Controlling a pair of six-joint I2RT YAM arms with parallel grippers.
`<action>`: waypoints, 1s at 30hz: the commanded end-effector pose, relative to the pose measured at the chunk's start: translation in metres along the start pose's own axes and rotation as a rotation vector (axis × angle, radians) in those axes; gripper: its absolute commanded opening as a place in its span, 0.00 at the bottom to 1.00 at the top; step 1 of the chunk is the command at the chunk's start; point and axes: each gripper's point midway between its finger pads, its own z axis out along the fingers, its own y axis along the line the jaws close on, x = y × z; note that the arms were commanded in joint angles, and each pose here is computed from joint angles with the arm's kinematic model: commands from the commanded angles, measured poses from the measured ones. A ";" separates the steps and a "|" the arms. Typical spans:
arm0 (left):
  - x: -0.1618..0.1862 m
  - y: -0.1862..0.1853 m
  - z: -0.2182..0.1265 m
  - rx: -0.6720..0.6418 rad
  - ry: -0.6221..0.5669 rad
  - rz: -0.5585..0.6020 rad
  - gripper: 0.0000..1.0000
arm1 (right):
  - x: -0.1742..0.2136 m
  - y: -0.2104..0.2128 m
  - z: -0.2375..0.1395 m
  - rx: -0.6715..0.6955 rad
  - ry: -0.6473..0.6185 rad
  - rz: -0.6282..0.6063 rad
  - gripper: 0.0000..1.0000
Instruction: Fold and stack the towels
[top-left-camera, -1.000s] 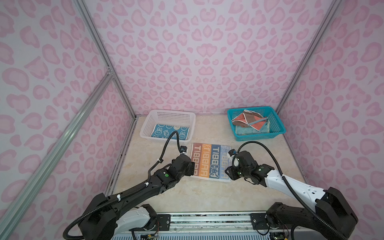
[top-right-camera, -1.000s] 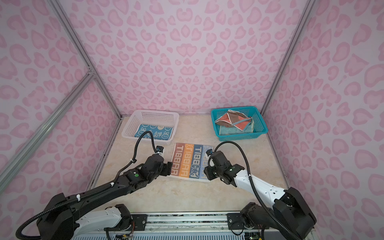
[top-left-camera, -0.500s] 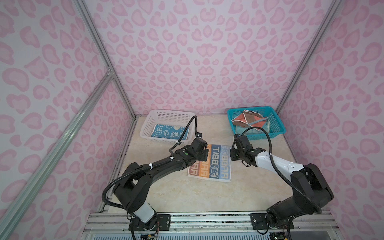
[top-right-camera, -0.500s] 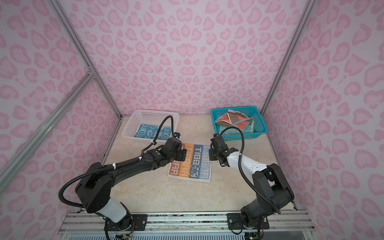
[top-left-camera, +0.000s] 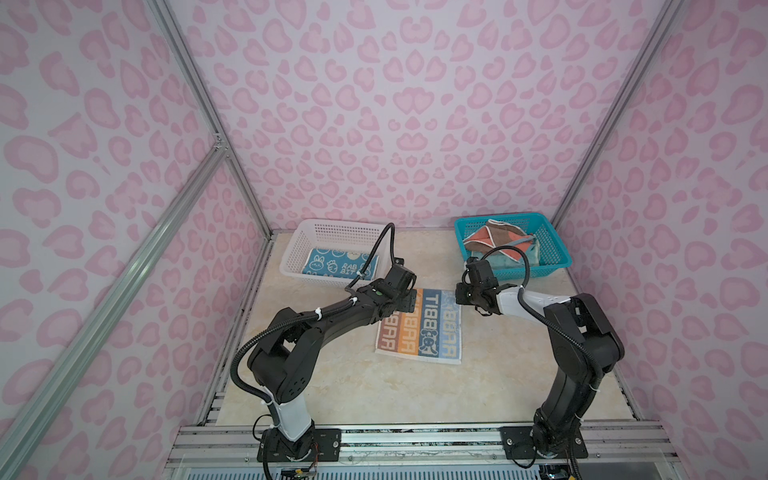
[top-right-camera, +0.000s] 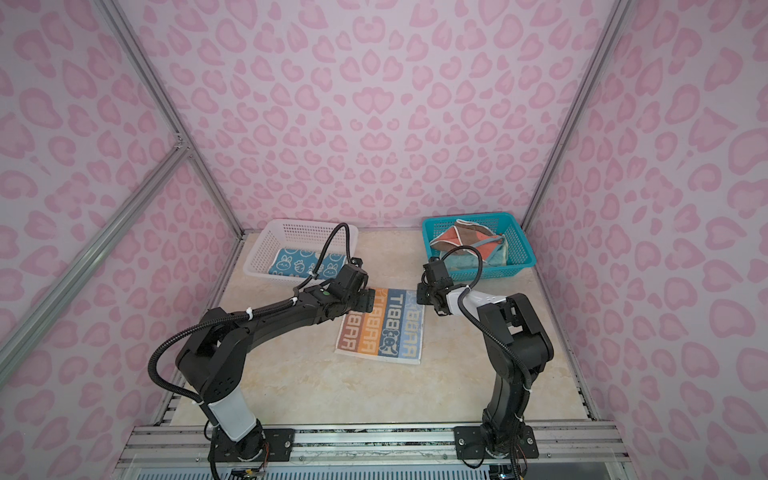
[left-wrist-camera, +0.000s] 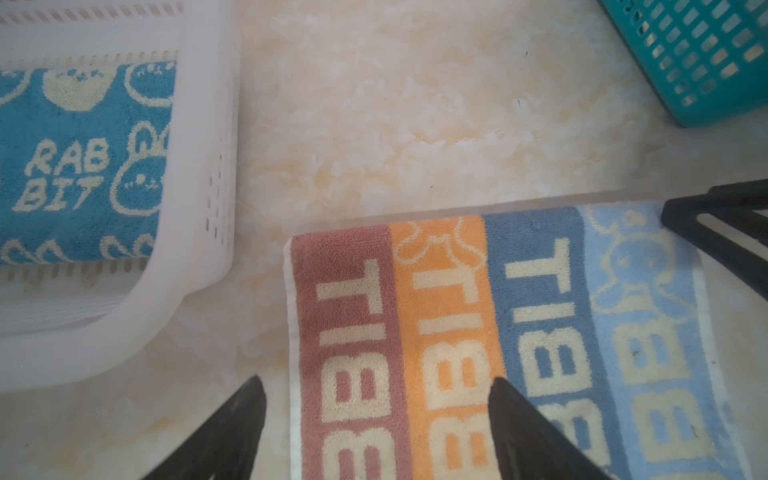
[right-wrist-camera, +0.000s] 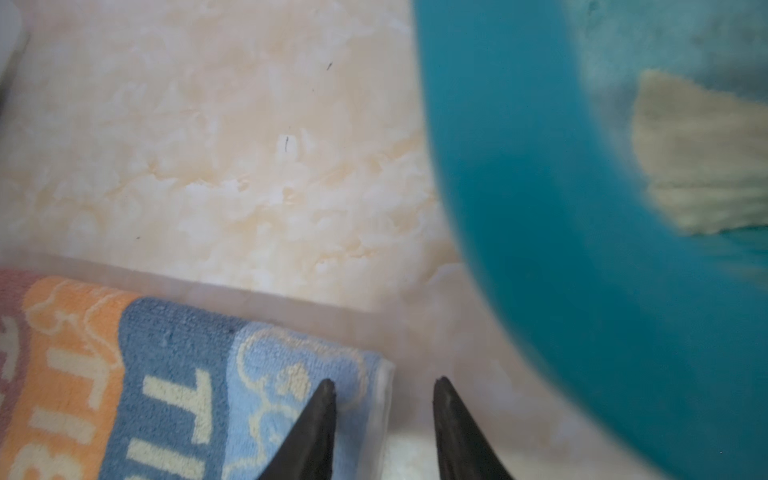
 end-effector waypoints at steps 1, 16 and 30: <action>0.000 0.001 0.002 -0.007 0.007 -0.001 0.86 | 0.002 0.003 0.011 -0.015 0.001 0.029 0.36; -0.004 0.006 0.005 -0.010 0.011 0.003 0.85 | 0.038 -0.010 0.009 0.014 0.043 0.044 0.33; -0.001 0.008 0.001 -0.003 0.003 -0.005 0.85 | 0.020 0.003 -0.010 0.024 0.004 -0.039 0.38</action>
